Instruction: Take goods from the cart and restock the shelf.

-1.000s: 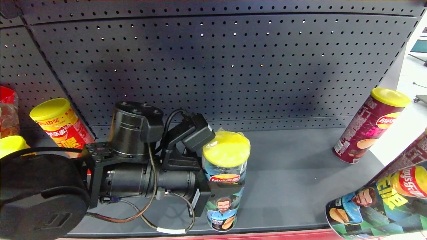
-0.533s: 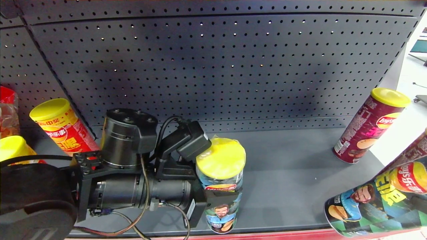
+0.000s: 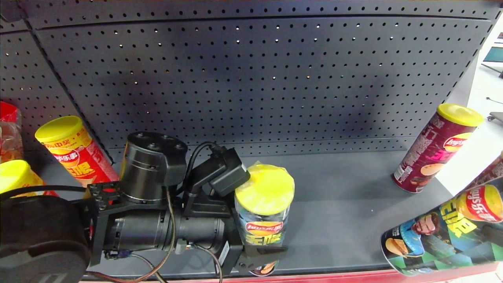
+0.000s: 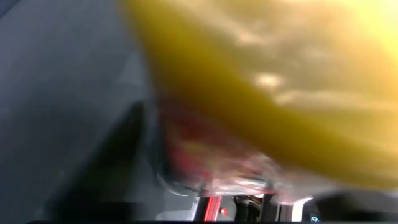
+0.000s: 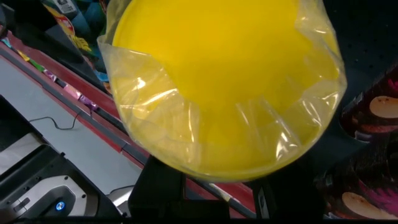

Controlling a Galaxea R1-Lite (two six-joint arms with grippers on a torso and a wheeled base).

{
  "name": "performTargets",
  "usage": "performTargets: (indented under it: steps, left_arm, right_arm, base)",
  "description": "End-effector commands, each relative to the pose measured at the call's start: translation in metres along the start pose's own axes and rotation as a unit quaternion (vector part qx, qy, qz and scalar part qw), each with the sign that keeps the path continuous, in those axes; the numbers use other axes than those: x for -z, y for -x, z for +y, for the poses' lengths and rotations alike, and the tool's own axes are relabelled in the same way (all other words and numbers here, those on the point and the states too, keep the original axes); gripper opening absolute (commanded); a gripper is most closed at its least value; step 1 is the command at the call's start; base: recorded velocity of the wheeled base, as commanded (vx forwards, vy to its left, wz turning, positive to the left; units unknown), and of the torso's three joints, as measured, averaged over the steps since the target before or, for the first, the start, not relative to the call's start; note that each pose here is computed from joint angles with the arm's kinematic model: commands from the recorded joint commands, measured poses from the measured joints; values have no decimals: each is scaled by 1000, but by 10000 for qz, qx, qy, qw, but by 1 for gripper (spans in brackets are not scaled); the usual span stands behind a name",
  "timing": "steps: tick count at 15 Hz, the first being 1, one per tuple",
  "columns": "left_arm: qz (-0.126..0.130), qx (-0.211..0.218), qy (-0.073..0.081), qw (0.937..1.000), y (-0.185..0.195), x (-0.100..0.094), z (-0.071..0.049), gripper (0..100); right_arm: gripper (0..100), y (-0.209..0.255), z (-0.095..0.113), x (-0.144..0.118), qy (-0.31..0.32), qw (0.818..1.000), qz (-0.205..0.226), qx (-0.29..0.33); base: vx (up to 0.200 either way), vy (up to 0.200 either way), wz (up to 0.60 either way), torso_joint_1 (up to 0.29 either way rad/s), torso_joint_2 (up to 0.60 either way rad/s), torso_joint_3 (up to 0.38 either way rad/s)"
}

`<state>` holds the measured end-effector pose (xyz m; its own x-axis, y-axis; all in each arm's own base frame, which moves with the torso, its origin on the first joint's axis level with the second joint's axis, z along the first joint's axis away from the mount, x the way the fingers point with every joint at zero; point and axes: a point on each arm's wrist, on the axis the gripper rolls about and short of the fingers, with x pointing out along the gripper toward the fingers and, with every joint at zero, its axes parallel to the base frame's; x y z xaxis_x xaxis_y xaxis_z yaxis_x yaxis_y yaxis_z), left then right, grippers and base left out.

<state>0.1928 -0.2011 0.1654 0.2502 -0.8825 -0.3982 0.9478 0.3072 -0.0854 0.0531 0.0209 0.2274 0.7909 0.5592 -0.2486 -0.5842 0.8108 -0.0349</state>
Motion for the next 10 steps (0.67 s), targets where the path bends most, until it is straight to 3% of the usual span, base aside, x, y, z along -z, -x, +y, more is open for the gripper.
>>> performTargets:
  steps: [1, 4, 10]
  left_arm:
    - [-28, 10, -27, 10000, 0, -1, -1, 100]
    - [-108, 6, -72, 9999, 13, -1, -8, 100]
    - [-59, -140, -44, 9999, 55, 27, -32, 100]
  right_arm:
    - [0, -8, -3, -8, 4, 9999, 69, -106]
    - [0, -27, -4, -26, 94, 9985, 188, -507]
    - [0, -87, -14, -44, 354, 9938, 631, -849]
  base:
    - [0, 0, 0, 0, 0, 0]
    - [0, 0, 0, 0, 0, 0]
    - [0, 0, 0, 0, 0, 0]
